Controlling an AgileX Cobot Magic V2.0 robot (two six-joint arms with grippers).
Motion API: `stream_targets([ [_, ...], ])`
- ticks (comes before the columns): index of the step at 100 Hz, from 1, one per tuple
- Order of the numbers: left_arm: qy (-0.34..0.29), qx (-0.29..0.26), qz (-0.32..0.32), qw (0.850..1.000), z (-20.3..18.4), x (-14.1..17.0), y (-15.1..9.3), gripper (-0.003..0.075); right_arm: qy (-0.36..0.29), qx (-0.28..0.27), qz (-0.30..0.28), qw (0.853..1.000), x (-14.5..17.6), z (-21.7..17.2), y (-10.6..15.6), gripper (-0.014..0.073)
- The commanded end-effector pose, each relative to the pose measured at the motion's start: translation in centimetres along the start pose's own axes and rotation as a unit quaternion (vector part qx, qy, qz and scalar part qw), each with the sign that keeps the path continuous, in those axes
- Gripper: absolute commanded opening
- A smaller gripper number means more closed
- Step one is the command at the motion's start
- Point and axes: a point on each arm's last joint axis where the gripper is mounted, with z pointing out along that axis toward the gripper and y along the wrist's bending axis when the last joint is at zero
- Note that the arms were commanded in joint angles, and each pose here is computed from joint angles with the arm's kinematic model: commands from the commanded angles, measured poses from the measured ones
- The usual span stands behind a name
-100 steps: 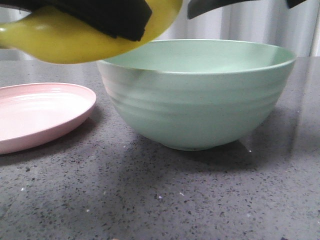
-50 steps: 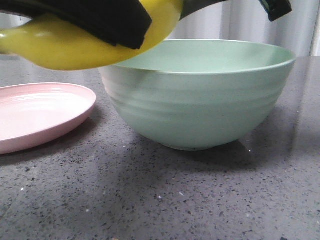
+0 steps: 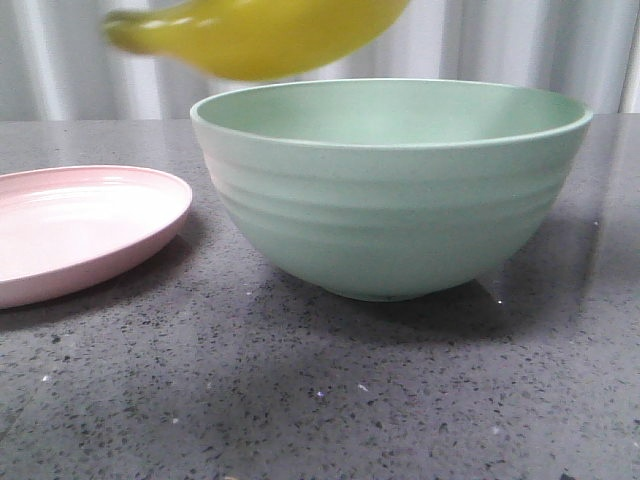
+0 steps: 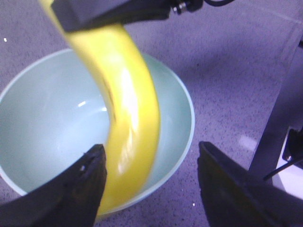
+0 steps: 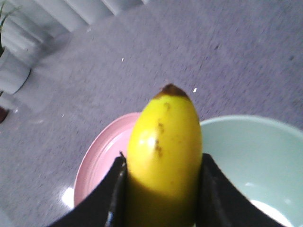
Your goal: Transfer banana from pink plate to green bowl
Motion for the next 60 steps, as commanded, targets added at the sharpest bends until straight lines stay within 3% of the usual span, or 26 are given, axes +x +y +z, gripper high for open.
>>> stream_targets([
  [1, -0.07, 0.002, 0.001, 0.998, -1.4, -2.0, -0.3, 0.0395, -0.085, 0.019, -0.042, 0.995, -2.7, -1.8, -0.1, -0.0071],
  [16, -0.073, 0.002, 0.0, 0.997, -1.4, -2.1, -0.3, 0.0389, -0.07, 0.048, -0.08, 0.993, -2.6, -0.8, -1.2, -0.0071],
  [36, -0.08, 0.002, 0.0, 0.997, -1.4, -2.2, -0.2, 0.0389, -0.026, 0.066, -0.072, 0.995, -1.5, 1.8, -2.6, -0.005],
  [46, -0.08, 0.002, 0.0, 0.997, -1.4, -2.2, -0.2, 0.0389, -0.019, 0.071, -0.079, 0.994, -1.3, 2.3, -2.9, 0.007],
  [60, -0.08, 0.002, 0.0, 0.997, -1.4, -2.2, -0.2, 0.0389, -0.016, 0.072, -0.083, 0.994, -1.3, 2.4, -2.9, 0.0304],
])
